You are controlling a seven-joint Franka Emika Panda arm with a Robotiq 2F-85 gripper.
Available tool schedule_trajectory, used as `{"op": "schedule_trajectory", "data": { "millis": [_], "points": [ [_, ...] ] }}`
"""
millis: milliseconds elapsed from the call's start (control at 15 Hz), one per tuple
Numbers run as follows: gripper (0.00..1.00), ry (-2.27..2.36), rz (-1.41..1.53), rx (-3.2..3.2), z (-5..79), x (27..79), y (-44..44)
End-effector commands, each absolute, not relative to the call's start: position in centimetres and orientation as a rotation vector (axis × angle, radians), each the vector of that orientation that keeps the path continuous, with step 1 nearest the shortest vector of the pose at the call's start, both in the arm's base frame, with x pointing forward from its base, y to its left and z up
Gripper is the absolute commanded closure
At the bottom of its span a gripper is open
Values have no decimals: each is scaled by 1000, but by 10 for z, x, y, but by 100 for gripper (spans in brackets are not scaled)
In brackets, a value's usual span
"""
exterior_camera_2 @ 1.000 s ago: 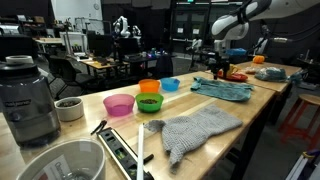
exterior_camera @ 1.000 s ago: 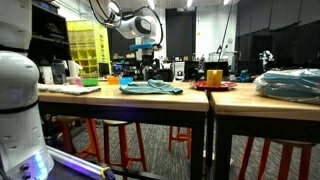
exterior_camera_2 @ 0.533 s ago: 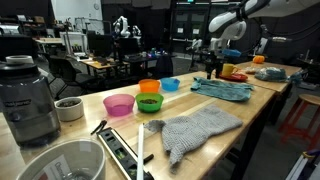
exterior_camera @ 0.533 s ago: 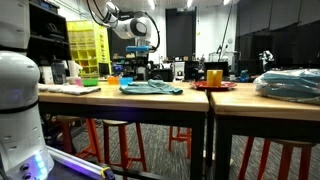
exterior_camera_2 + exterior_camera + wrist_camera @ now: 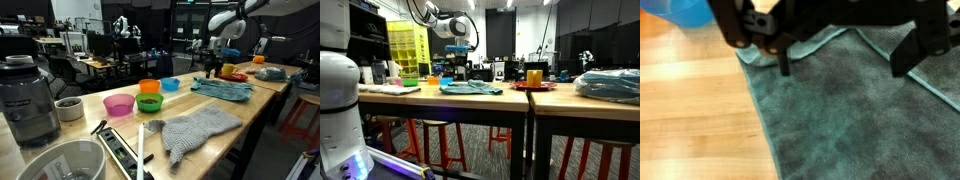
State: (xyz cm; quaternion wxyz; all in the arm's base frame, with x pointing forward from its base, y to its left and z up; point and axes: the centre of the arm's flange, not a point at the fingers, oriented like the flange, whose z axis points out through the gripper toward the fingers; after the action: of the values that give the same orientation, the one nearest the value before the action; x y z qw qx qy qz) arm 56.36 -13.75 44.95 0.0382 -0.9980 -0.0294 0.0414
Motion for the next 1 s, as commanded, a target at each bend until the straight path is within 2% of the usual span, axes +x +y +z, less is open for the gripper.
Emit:
{"op": "schedule_trajectory", "data": {
  "millis": [0,533,933],
  "points": [
    [0,-90,127,-3061,449,564,-137],
    [0,-91,128,-3061,449,564,-137],
    [0,-47,44,-3068,444,583,-117]
  ]
}}
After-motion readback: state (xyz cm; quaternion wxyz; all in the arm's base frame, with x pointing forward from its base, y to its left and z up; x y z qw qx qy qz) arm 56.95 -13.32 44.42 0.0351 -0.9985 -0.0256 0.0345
